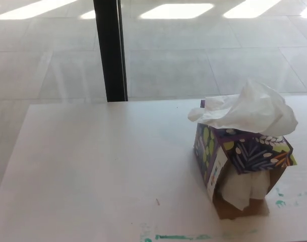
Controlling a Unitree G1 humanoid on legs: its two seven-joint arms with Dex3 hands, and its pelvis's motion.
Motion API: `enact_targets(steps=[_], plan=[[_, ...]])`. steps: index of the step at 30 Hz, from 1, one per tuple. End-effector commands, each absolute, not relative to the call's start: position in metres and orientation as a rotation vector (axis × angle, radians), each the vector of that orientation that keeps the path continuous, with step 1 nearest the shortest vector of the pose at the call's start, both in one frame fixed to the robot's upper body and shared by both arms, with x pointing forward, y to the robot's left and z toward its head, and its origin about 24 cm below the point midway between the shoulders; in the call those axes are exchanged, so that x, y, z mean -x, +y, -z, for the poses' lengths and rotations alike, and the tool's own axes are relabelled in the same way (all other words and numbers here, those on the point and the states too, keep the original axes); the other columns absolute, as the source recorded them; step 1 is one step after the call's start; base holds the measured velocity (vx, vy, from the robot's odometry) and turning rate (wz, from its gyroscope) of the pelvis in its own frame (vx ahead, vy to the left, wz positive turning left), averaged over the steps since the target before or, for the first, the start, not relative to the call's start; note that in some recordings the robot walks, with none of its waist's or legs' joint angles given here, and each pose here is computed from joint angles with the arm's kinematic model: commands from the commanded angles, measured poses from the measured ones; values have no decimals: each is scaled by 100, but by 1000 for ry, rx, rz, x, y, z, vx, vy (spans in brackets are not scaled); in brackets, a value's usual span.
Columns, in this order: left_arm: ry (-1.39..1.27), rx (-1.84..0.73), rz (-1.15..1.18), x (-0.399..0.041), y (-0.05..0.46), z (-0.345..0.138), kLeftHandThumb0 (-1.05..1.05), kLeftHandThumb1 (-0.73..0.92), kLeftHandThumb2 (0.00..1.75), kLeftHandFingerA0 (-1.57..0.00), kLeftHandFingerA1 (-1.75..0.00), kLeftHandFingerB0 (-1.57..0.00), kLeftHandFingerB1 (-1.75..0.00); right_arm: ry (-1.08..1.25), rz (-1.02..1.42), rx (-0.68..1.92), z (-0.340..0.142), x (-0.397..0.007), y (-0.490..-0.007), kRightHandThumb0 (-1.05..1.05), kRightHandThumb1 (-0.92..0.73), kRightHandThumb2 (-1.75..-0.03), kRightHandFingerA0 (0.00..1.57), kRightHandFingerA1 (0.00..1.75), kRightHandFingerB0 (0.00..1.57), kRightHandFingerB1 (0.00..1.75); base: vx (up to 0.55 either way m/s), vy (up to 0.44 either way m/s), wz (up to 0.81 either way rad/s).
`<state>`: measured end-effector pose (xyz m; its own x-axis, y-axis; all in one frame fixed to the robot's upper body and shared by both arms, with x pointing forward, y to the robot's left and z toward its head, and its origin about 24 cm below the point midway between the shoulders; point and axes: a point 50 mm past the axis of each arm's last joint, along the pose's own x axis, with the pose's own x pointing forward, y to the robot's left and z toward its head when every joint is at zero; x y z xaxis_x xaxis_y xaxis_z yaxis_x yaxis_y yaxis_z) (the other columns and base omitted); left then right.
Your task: The robot uses its right hand to pull out a tissue from the tissue box kept in the middle of the desk and put it on the right side
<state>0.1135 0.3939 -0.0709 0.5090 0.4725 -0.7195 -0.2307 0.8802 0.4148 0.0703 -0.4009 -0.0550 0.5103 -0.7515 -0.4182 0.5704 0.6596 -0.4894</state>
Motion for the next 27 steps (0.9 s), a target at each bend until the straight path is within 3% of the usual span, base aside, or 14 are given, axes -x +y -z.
enact_targets(steps=[1,4,5,7,8,12,13,15,17,18,19,25,26,27], plan=[[919,-204,-464,-104,409,61,-90,88,102,-79,-110,-52,-97,373,963,315,13,-79,-427,-61,-64,-60,99,105,80,70,0,0,0],[937,-217,-457,-96,409,64,-89,90,102,-79,-109,-52,-96,213,931,234,-24,-110,-435,-71,-61,-58,79,105,65,62,0,0,0],[928,-217,-460,-95,408,64,-88,88,103,-81,-110,-55,-99,148,818,320,-55,-133,-432,-79,-54,-100,75,94,49,65,0,0,0],[929,-208,-468,-94,409,64,-89,88,102,-79,-110,-55,-100,112,757,350,-74,-145,-426,-79,-69,-61,77,96,43,56,0,0,0],[930,-212,-469,-94,409,64,-89,89,102,-81,-110,-56,-100,16,665,367,-106,-169,-414,-82,-56,-97,72,85,35,59,0,0,0],[931,-203,-477,-94,409,64,-88,89,102,-79,-110,-55,-99,-153,493,511,-182,-224,-369,-77,-75,-63,60,71,32,40,0,0,0],[931,-208,-474,-94,409,64,-86,90,102,-79,-109,-54,-98,-180,458,526,-193,-232,-358,-72,-60,-97,55,71,23,47,0,0,0],[934,-208,-472,-91,410,64,-87,91,102,-81,-109,-54,-97,-235,360,544,-209,-251,-336,-67,-72,-63,45,53,22,33,0,0,0],[936,-207,-470,-91,409,65,-88,91,102,-81,-110,-54,-98,-217,319,556,-217,-258,-324,-68,-61,-92,40,58,15,43,0,0,0],[934,-210,-466,-91,408,66,-91,90,101,-82,-110,-56,-99,-257,220,591,-226,-270,-304,-66,-75,-62,46,56,20,31,0,0,0],[931,-200,-470,-91,408,66,-92,90,101,-81,-111,-56,-100,-258,188,605,-228,-275,-294,-82,-61,-95,42,64,15,43,0,0,0],[925,-183,-472,-91,407,66,-90,90,102,-80,-112,-56,-101,-262,5,686,-234,-292,-257,-97,-62,-96,37,60,11,37,0,0,0],[930,-187,-473,-90,408,67,-91,90,101,-80,-110,-56,-100,-272,-87,756,-232,-294,-240,-77,-71,-63,22,55,10,27,0,0,0],[934,-191,-475,-91,408,67,-91,90,101,-80,-110,-56,-99,-276,-155,815,-232,-295,-226,-78,-55,-94,14,57,5,35,0,0,0]])
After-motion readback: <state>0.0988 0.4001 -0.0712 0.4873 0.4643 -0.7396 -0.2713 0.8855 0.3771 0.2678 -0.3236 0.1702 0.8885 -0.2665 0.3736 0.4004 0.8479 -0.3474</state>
